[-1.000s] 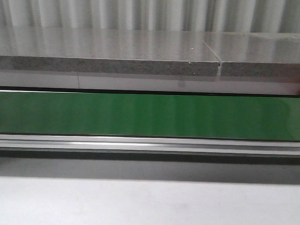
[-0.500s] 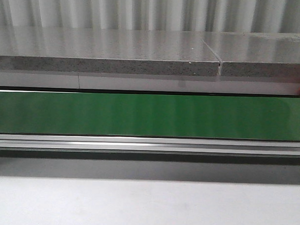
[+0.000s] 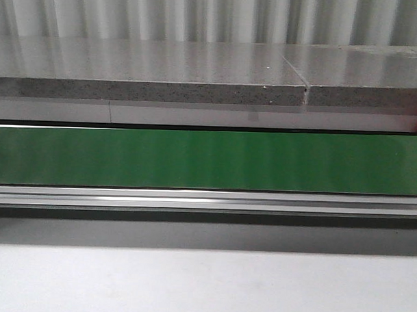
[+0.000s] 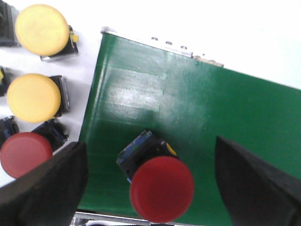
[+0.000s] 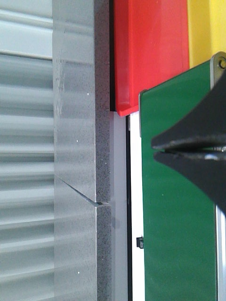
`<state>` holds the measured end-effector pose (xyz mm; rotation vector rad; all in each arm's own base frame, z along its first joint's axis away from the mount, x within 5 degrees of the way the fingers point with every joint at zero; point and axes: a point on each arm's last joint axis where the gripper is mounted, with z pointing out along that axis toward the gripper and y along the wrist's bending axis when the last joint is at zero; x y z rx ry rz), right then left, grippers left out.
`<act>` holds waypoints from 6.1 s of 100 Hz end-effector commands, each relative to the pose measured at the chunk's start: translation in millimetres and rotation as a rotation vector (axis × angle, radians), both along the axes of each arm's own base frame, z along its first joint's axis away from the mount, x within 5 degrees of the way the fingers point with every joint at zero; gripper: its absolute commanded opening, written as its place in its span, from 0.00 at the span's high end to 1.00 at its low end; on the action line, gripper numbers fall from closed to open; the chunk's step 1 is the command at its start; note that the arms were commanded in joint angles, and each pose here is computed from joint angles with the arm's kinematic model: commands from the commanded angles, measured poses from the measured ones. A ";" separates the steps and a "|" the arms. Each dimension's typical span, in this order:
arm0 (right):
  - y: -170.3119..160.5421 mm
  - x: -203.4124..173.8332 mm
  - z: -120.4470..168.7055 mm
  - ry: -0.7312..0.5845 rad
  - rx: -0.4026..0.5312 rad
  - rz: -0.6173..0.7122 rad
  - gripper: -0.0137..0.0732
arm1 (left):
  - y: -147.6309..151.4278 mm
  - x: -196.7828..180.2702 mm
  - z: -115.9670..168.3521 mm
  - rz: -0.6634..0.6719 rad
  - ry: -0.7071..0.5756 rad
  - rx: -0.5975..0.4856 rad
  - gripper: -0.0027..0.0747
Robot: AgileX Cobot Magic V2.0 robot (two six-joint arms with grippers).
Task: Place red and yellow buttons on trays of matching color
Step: 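Carry the red button onto the green belt and open the left gripper, then lower the left gripper onto a yellow push-button and grasp it, then set the yellow button on the belt and release with the left gripper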
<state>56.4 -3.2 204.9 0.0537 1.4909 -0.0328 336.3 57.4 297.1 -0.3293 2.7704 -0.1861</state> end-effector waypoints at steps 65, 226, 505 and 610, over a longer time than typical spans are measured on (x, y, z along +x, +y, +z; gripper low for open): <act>0.7 -2.5 13.1 -0.104 -0.010 0.004 0.92 | 64.0 1.0 -3.5 0.263 0.040 -0.066 0.26; 0.7 -2.5 13.1 -0.104 -0.010 0.004 0.92 | 80.4 35.6 -56.8 0.274 0.107 -0.061 0.54; 0.7 -2.5 13.1 -0.104 -0.010 0.004 0.92 | -24.3 0.8 60.0 -0.149 -0.224 0.080 0.33; 0.7 -2.5 13.1 -0.104 -0.010 0.004 0.92 | -75.7 -210.8 50.0 -0.321 -0.756 0.204 0.99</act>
